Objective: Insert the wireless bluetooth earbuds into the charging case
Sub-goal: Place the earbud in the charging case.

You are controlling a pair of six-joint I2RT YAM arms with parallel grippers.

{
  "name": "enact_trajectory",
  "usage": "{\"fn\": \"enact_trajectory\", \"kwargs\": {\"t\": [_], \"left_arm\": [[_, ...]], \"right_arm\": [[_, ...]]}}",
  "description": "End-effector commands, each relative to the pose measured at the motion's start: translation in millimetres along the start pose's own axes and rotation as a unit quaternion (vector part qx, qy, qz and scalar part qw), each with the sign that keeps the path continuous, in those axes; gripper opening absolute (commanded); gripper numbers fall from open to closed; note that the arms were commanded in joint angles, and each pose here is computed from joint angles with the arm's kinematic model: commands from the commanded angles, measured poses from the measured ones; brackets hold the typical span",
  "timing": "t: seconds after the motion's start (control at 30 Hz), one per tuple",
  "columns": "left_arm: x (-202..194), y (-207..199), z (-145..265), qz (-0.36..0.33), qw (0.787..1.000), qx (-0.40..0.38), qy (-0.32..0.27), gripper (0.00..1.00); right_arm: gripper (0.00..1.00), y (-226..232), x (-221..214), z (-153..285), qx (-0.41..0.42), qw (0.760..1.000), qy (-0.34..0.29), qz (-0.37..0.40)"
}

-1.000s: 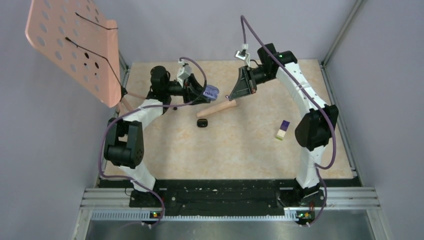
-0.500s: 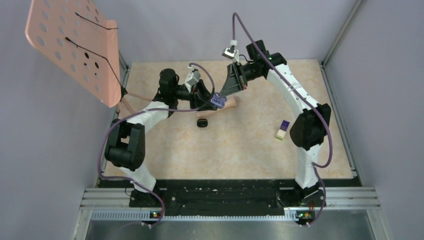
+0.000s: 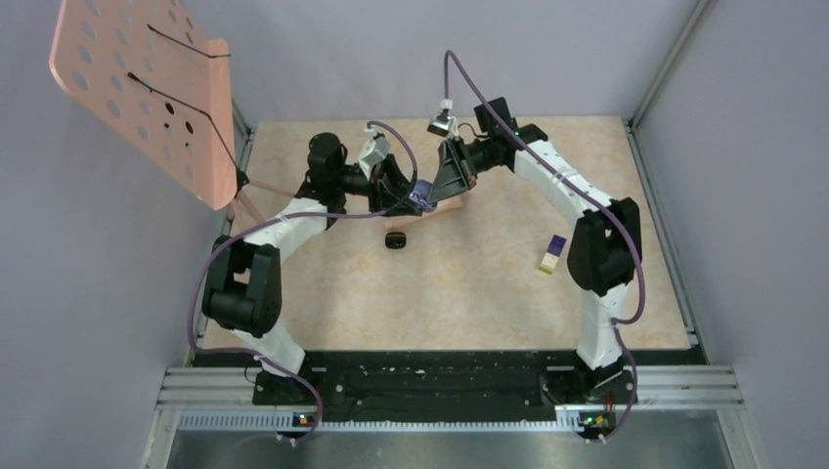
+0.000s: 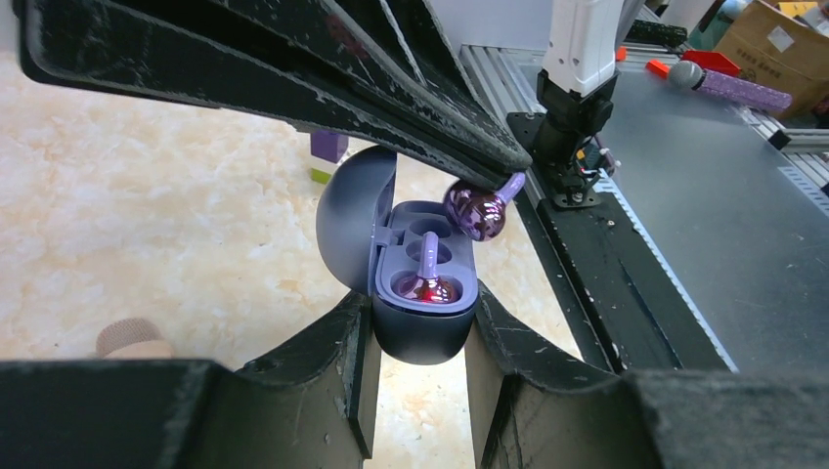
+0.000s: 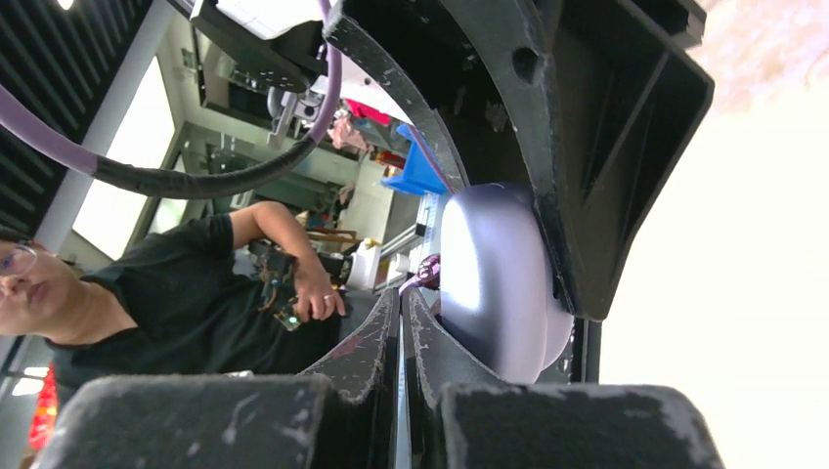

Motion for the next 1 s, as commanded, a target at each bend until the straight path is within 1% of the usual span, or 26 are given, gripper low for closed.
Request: {"fn": "enact_trajectory", "kwargs": {"t": [0.0,0.33,0.57,0.63,0.67,0.73,0.8,0.83,0.97], "left_arm": [[30,-9,-1,-0.056,0.998,-0.026,-0.002,0.00],[30,-10,-1,-0.048,0.999,-0.025,-0.002,0.00],[34,-12,0,-0.046,0.999,-0.022,-0.002,0.00],[34,-13,0,-0.045,0.999,-0.023,-0.002,0.00],[34,-13,0,-0.045,0.999,-0.023,-0.002,0.00],[35,-13,0,-0.044,0.999,-0.022,-0.002,0.00],[36,-12,-1,-0.046,0.999,-0.021,-0.002,0.00],[37,-12,-1,-0.047,0.999,-0.022,-0.002,0.00],[37,-14,-1,-0.048,0.999,-0.024,-0.002,0.00]], "right_arm": [[0.00,41,-3,5,0.037,0.997,0.016,0.069],[0.00,43,-4,11,0.029,0.998,0.010,0.063],[0.00,34,-9,12,0.022,0.998,0.014,0.049],[0.00,34,-10,13,0.020,0.998,0.017,0.051],[0.00,35,-9,13,0.018,0.998,0.019,0.065],[0.00,35,-11,13,0.014,0.998,0.020,0.059],[0.00,37,-11,13,0.005,0.996,0.020,0.087],[0.00,38,-12,13,0.001,0.997,0.020,0.074],[0.00,33,-8,12,0.000,0.998,0.005,0.069]]}}
Point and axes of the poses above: each gripper's point midway between its finger pads, its own z axis back along the fingers, its own y axis along the line the jaws close on, x = y × z, the point moved 8 cm from there along z, back along the fingers, and after that the axes turned 9 degrees about -z, right-handed, at the moved point
